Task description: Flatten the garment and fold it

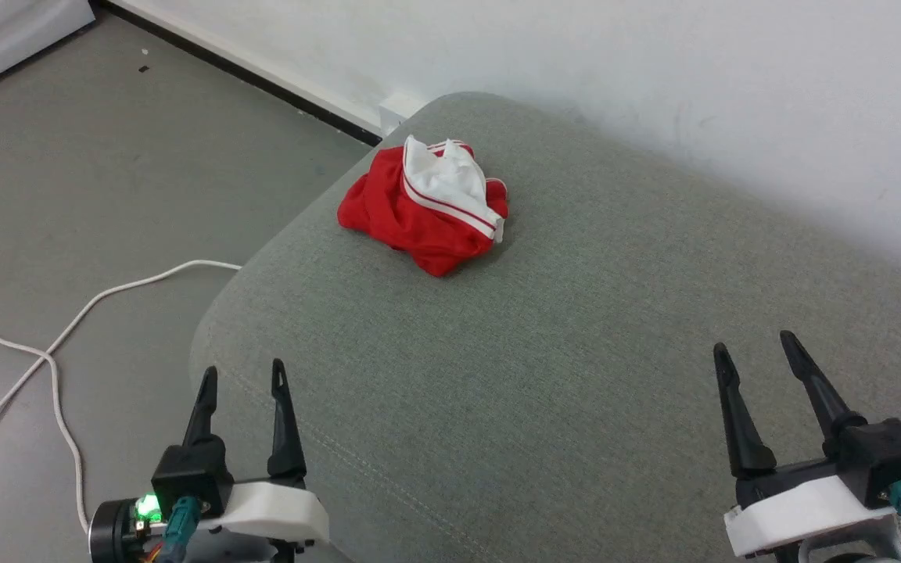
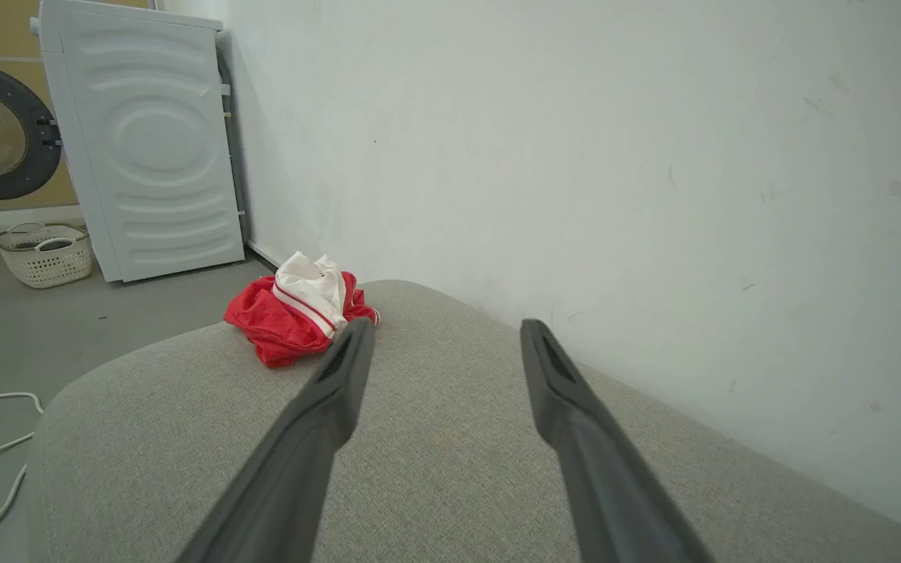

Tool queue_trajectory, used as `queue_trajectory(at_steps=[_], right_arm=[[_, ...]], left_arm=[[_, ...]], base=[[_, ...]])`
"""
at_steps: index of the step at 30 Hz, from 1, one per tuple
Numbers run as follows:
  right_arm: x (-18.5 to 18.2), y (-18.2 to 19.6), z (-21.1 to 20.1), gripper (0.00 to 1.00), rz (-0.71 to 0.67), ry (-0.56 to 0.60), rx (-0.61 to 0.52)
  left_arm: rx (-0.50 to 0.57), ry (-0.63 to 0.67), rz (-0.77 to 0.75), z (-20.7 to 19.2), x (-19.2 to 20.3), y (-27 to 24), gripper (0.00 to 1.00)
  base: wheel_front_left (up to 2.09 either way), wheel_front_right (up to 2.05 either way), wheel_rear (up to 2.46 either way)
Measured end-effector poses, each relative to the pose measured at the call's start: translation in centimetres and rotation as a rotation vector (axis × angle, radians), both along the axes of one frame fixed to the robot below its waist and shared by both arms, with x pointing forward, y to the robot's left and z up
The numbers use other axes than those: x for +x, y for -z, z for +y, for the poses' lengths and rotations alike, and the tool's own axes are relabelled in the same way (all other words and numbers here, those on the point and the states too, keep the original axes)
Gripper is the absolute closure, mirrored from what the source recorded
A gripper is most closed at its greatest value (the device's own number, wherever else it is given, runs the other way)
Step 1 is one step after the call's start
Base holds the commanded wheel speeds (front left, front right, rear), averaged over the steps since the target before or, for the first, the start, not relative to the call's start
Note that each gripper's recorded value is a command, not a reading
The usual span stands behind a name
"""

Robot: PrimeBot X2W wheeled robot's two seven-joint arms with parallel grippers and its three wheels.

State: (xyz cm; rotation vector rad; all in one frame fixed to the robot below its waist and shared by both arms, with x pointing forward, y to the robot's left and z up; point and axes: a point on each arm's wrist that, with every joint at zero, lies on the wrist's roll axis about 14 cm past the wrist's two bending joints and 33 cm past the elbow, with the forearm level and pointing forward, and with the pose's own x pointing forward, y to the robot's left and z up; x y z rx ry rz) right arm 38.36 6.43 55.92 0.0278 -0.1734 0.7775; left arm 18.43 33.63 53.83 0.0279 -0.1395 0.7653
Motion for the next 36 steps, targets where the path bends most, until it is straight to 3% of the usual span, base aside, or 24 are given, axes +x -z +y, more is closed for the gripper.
queue_trajectory(at_steps=[8,18,23,30,36], right_arm=[[0.1,-0.2,0.3,0.0,0.0,-0.01,0.008],[2.8,-0.8,-1.3,0.0,-0.028,0.057,0.045],[5.1,0.6,-3.9,0.0,0.001,0.135,0.09],[7.6,5.8,-9.0,0.0,0.11,0.279,0.105],[8.4,10.2,-13.1,0.0,0.199,0.394,0.079]], left_arm=[[0.006,0.047,-0.051,1.3,2.9,-2.1,0.0],[-0.004,0.157,-0.079,5.8,13.7,-8.7,0.0],[-0.057,0.203,0.044,8.1,19.5,-9.2,0.0],[-0.325,0.261,0.296,7.4,27.1,-1.4,0.0],[-0.551,0.243,0.504,5.4,30.5,7.0,0.0]], base=[[0.0,0.0,0.0],[0.0,0.0,0.0],[0.0,0.0,0.0],[0.0,0.0,0.0],[0.0,0.0,0.0]])
